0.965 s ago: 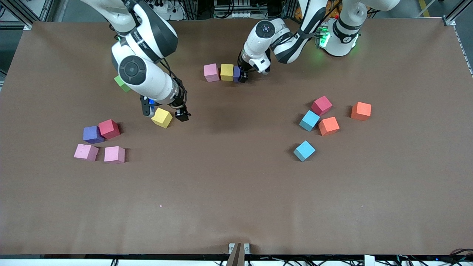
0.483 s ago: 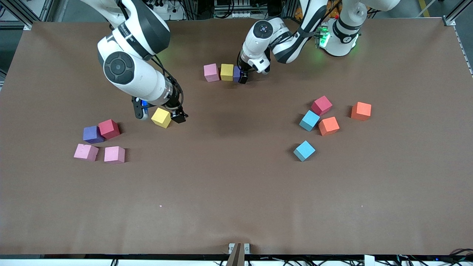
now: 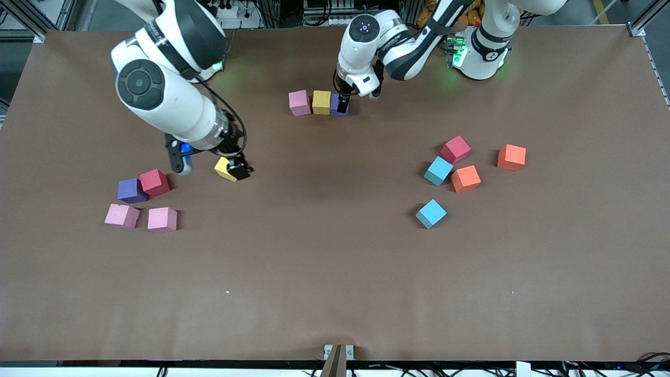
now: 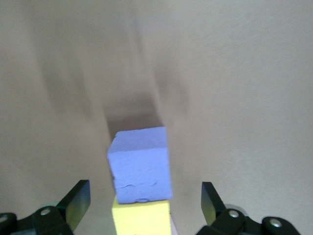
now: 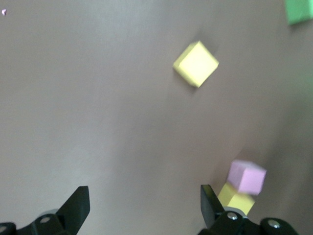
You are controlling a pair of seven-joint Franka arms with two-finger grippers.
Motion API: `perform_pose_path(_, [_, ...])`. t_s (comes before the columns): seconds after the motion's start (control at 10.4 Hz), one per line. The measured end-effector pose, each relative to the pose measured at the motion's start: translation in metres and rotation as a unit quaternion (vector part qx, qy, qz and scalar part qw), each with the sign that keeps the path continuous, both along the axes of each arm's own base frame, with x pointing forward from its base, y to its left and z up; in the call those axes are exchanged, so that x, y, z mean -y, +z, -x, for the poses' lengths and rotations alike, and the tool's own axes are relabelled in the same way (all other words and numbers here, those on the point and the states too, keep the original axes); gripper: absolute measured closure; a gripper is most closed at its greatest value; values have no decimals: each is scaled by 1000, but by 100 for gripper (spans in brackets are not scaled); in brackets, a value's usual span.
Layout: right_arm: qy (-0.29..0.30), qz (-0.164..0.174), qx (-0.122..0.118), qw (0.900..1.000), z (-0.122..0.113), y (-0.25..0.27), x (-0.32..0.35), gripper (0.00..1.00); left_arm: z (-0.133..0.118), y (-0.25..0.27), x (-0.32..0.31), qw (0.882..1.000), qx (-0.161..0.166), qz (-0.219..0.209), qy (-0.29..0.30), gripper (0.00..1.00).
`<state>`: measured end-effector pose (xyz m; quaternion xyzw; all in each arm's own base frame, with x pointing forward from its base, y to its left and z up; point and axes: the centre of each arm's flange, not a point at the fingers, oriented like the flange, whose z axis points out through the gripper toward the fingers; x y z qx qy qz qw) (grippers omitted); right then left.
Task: Form number 2 with 11 blocks
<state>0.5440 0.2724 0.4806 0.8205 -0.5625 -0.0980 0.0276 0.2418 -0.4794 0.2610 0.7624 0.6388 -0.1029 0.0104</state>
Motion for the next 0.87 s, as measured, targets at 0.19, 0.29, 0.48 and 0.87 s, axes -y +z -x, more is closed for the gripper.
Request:
perform_pose_path(0.19, [48, 26, -27, 998, -8, -12, 38, 0, -62, 12, -27, 1000, -7, -9, -27, 0])
perform_pose_path(0.29, [64, 26, -36, 997, -14, -18, 54, 0, -97, 22, -43, 999, -4, -9, -44, 0])
perform_pose_path(0.48, [85, 28, -59, 994, -18, -39, 81, 0, -159, 40, -78, 995, 31, -13, -95, 0])
perform_pose_path(0.87, [192, -4, -99, 976, -11, -108, 136, 0, -254, 49, -165, 975, 77, 1, -209, 0])
